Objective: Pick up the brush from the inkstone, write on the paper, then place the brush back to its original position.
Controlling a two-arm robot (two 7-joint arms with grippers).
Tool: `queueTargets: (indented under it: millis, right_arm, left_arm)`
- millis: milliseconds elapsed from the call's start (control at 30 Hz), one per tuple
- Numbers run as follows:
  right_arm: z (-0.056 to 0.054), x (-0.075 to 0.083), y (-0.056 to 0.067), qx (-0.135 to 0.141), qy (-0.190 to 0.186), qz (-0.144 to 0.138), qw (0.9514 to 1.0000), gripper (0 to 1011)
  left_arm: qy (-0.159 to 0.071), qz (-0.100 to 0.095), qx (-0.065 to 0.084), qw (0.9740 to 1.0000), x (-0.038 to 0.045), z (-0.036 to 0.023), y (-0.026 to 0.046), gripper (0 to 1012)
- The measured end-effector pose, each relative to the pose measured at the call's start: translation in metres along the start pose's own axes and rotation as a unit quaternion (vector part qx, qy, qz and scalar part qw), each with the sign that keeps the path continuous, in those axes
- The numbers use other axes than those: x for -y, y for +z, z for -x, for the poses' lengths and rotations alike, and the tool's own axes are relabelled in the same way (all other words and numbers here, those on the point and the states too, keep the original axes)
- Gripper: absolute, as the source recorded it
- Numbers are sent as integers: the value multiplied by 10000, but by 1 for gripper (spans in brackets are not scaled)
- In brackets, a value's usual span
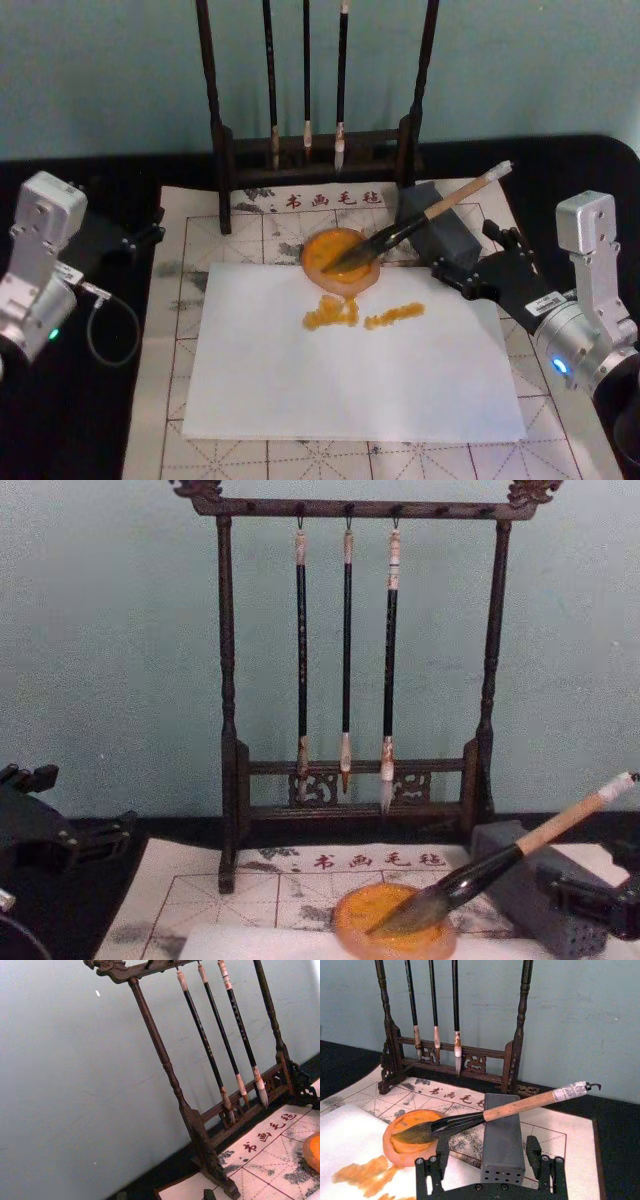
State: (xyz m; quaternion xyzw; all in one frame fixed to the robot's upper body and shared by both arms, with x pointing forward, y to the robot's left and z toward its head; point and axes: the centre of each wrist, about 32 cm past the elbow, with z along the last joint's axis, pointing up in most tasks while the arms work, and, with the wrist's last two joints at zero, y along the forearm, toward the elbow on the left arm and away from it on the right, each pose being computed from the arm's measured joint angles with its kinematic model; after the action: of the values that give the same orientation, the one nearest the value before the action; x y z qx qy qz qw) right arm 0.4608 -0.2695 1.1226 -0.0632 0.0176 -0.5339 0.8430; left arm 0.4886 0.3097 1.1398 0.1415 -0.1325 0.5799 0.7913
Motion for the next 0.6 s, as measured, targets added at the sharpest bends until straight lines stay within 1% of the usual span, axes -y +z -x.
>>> queueTargets:
  millis: [600]
  right_arm:
    - [0, 0, 0, 0, 0, 0, 10000, 1003]
  left_arm:
    - [0, 0, 0, 10000, 0, 0, 0, 1001]
